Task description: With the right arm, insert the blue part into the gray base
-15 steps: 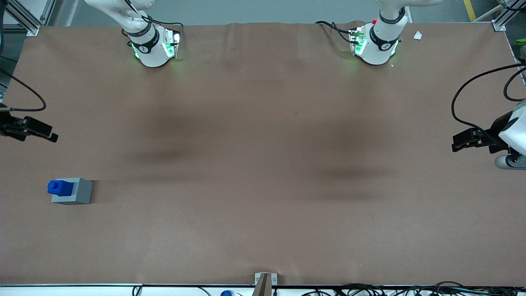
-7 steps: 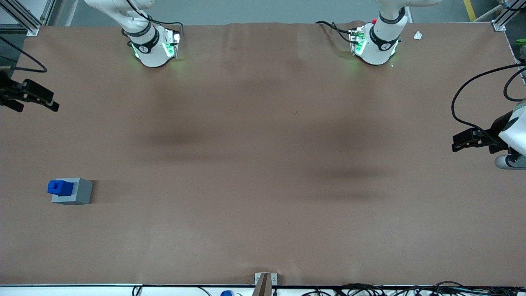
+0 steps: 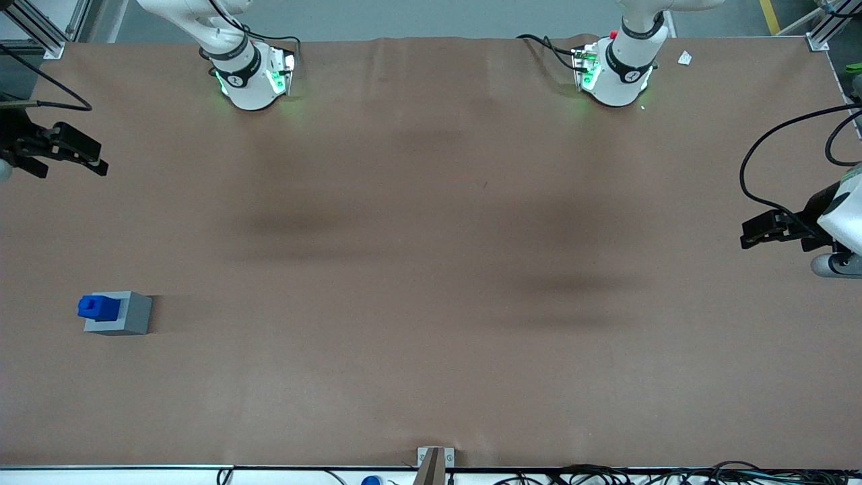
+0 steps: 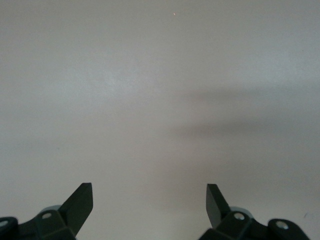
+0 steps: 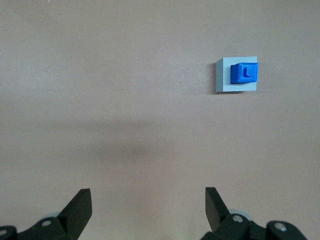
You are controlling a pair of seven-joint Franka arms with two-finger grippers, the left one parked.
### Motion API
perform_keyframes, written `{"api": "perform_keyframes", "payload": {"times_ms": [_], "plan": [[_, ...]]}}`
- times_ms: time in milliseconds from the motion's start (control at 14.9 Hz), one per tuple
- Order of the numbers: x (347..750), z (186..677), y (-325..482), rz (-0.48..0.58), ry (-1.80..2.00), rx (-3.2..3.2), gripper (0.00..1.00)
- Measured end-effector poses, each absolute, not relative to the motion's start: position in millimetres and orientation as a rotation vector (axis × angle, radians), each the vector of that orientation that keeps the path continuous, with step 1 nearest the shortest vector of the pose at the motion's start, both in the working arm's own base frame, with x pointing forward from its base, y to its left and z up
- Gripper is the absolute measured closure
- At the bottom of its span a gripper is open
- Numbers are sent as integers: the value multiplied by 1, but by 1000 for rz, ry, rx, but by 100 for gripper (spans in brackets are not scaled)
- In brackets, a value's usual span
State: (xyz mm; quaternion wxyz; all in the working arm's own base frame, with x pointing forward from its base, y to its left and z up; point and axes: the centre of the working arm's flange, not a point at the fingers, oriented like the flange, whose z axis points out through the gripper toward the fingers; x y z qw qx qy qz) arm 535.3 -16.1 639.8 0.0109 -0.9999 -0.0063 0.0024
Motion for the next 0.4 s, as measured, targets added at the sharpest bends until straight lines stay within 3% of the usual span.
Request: {"api": "perform_keyframes", "payload": {"times_ms": [404], "plan": [[535,640,-17,4,-13,-3120,0]]}}
